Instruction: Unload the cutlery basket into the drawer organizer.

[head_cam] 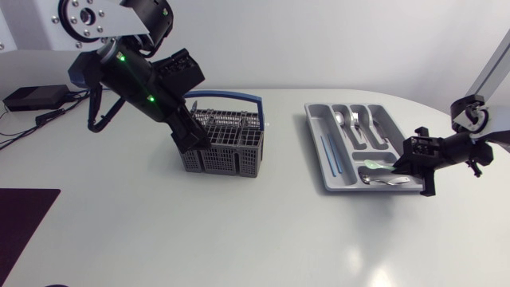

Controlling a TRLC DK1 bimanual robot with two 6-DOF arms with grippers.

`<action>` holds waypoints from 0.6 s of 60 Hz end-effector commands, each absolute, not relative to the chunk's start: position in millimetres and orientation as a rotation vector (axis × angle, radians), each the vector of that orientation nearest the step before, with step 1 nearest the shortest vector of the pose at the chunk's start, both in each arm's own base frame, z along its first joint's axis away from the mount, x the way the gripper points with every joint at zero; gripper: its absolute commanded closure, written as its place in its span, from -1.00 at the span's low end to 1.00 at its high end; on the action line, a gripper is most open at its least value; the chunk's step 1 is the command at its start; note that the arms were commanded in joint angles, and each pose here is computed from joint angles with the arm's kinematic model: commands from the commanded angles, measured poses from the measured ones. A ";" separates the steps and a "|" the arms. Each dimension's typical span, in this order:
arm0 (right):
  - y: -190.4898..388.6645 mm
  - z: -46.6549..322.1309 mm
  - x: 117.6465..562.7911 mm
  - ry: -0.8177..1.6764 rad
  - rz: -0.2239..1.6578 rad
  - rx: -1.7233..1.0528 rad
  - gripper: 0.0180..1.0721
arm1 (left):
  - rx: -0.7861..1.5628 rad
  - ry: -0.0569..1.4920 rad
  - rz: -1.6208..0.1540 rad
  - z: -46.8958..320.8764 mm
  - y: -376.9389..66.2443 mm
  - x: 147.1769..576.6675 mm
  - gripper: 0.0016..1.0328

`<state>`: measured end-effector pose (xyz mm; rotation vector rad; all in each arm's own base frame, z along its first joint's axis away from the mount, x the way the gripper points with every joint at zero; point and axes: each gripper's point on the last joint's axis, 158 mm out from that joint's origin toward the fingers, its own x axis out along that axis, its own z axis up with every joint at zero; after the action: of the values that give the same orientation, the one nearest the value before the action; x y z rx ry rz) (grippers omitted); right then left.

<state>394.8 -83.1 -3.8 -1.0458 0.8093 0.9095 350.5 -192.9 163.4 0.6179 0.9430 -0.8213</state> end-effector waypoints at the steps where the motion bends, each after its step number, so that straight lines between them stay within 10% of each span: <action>1: -76.6 -29.0 381.5 0.833 0.979 -1.071 0.83 | 0.630 0.941 -0.823 162.4 -184.5 345.5 -0.90; 8: -81.1 -43.6 382.0 0.838 0.964 -1.117 0.74 | 0.630 0.944 -0.821 161.3 -182.3 345.0 -0.90; 22: -95.3 -27.9 383.5 0.833 0.898 -1.148 -0.70 | 0.631 0.935 -0.814 164.7 -179.3 346.3 -0.90; 36: -79.9 55.7 389.2 0.734 0.843 -1.088 -0.85 | 0.612 0.929 -0.768 170.7 -156.6 347.2 -0.90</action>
<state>380.6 -87.6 22.2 -1.0941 0.7847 0.8708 353.8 -167.3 172.4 0.6007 0.9279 -0.7701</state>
